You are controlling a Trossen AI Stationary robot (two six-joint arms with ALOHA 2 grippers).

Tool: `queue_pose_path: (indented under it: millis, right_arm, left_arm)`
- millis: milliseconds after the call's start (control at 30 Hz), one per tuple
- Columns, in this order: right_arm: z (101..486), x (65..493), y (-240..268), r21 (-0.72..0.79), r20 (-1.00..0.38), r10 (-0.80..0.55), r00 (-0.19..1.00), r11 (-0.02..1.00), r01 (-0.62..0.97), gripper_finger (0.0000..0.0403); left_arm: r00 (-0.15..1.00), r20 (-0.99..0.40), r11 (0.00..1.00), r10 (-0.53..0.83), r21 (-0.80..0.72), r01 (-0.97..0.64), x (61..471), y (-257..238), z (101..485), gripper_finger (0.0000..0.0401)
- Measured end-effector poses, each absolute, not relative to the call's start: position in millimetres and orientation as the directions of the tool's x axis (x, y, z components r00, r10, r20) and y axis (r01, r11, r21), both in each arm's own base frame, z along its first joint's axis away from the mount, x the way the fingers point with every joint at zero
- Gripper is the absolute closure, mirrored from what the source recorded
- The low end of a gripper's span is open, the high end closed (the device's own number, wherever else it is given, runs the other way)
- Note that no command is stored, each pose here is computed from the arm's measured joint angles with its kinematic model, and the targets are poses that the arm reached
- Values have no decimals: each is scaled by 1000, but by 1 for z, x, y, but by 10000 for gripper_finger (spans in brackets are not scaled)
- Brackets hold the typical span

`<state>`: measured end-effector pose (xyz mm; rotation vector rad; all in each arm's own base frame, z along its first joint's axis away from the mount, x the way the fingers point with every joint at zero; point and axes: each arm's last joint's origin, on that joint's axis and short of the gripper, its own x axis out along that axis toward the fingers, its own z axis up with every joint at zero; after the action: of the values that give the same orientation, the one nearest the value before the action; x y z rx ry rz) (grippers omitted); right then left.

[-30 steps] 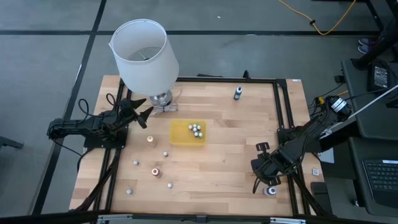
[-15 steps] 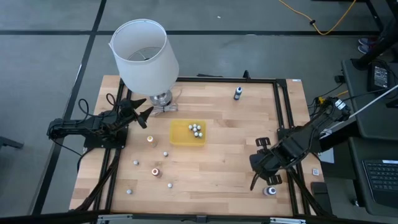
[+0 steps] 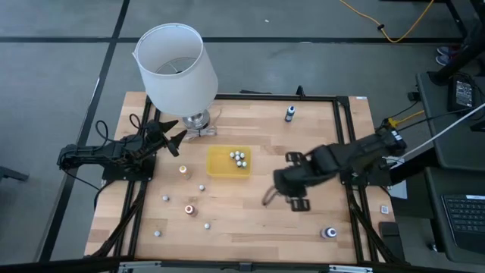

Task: Pick & Place food coloring
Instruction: Put the red food coloring bottle into the yellow bin

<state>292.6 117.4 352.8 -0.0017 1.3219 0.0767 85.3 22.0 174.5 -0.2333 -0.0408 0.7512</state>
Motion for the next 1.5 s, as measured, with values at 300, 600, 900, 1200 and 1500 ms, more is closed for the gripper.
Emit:
queue_pose_path:
  millis: [300, 600, 900, 1200, 1500]
  right_arm:
    - [355, 359, 87, 36, -953, 31, 301, 999, 9, 275]
    - [327, 412, 55, 19, -953, -1, 302, 998, 64, 275]
    - [280, 441, 26, -10, -976, -29, 216, 996, 92, 274]
    - [261, 449, 22, -14, -985, -31, 171, 995, 100, 274]
    - [239, 456, 22, -24, -992, -34, 124, 997, 76, 274]
  left_arm:
    - [731, -46, 706, 680, -225, -671, 85, 22, 175, 89]
    - [731, -46, 706, 680, -225, -671, 85, 22, 175, 90]
    - [731, -47, 706, 680, -224, -671, 85, 22, 174, 89]
    - [731, -46, 706, 680, -225, -671, 85, 22, 175, 90]
    - [731, -47, 706, 680, -224, -671, 85, 22, 174, 90]
